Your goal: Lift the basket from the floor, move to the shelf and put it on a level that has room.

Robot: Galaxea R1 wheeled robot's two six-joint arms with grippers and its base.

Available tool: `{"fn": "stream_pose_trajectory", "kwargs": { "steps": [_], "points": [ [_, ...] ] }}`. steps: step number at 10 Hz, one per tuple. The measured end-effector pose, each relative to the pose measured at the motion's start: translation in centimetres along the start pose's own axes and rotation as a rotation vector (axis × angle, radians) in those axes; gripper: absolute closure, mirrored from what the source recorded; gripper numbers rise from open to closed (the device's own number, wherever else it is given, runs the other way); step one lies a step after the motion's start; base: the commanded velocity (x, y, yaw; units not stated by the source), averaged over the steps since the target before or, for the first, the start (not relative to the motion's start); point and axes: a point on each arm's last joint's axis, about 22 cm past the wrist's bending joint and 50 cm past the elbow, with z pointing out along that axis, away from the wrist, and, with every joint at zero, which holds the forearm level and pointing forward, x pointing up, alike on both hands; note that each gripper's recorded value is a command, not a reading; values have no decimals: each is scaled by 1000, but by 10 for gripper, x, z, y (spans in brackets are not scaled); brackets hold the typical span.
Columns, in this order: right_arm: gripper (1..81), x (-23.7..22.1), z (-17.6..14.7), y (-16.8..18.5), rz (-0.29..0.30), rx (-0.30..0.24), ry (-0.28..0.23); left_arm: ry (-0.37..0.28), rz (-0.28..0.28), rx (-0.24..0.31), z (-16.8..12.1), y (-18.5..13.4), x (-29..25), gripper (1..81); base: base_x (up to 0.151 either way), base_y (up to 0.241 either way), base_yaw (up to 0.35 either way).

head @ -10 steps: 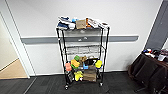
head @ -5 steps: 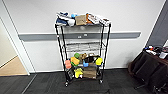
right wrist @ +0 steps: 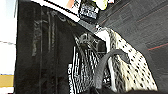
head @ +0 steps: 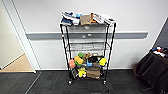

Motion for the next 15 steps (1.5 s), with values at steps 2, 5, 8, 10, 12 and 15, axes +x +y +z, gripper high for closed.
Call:
{"fn": "stream_pose_trajectory", "kwargs": {
  "steps": [2, 5, 8, 10, 12, 15],
  "points": [
    [811, 5, -7, 3, -4, -9, 13, -6, 7, -16, 6, 9, -2, 811, 0, 0, 0],
    [811, 17, -21, -23, -57, 18, 54, 40, 64, -37, -9, 33, 13, 811, 0, 0, 0],
    [811, 16, -24, -26, -64, 21, 56, 41, 70, -34, -13, 33, 9, 811, 0, 0, 0],
    [811, 13, -24, -26, -65, 19, 45, 36, 69, -32, -14, 32, 8, 811, 0, 0, 0],
    [811, 14, -28, -28, -67, 23, 46, 38, 70, -36, -16, 34, 8, 811, 0, 0, 0],
    [811, 6, -39, -34, -69, 35, 34, 22, 75, -49, -22, 42, -1, 811, 76, 0, 0]
  ]
}}
